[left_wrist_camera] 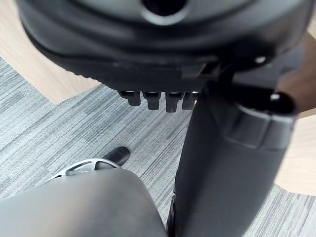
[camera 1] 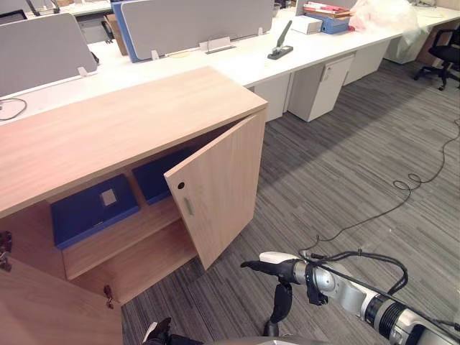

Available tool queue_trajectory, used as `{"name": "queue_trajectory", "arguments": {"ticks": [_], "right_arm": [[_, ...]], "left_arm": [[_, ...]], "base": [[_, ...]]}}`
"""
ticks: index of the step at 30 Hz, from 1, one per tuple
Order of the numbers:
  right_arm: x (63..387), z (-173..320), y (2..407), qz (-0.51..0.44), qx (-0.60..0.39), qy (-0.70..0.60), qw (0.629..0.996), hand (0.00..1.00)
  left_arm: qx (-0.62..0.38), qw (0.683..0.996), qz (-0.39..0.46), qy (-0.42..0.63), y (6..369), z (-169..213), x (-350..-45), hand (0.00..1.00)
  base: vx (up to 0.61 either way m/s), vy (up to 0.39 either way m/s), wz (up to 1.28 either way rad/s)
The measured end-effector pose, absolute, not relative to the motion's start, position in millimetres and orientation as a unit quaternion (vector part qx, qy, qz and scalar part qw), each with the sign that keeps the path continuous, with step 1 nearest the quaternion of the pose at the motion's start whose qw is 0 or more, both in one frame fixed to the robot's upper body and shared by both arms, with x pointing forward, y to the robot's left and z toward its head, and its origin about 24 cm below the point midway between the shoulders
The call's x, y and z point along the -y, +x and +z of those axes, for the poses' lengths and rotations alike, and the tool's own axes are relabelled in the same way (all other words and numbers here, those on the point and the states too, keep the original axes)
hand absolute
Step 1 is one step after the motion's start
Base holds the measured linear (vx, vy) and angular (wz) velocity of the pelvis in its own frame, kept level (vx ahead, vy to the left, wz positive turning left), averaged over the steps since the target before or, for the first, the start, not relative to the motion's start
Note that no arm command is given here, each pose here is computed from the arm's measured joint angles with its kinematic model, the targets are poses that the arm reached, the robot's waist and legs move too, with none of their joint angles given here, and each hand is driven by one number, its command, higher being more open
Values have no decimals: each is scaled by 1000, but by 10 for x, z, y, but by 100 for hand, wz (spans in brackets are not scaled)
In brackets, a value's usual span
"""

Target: Walk over to the cabinet, pick up the folder, carry it to the office cabinet, place the folder inside the office cabinet, then close the office cabinet door

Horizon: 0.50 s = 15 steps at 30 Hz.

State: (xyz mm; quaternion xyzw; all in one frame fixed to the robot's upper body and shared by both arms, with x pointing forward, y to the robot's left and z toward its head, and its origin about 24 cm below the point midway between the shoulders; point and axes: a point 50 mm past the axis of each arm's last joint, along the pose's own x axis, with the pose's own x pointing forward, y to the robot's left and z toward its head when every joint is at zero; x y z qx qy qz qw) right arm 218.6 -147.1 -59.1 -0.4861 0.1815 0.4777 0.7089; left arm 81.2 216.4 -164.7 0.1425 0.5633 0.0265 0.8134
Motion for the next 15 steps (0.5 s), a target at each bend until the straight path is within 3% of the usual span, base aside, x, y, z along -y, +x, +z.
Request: {"name": "queue_trajectory", "arguments": {"ticks": [4,7,11,15], "right_arm": [[1707,-823,2152,417,-260,-482,726,100],[2060,-1018,2013,330,-352,-452,750,100],[2197,-1262,1765,188,-445,-319,815,100],[2318,-1484,1323,31,-539,-170,825,100]], "left_arm": [[-553,820,13,149,874,-1638,-2112,100],[-536,826,-18,171,1009,-1620,-2015,100],[-512,838,-13,186,1151,-1550,-2131,100],[-521,843,35,128,1076,-1571,-2121,100]], "base": [[-21,111,64],[-27,-26,156],[9,-119,175],[24,-165,91]]}}
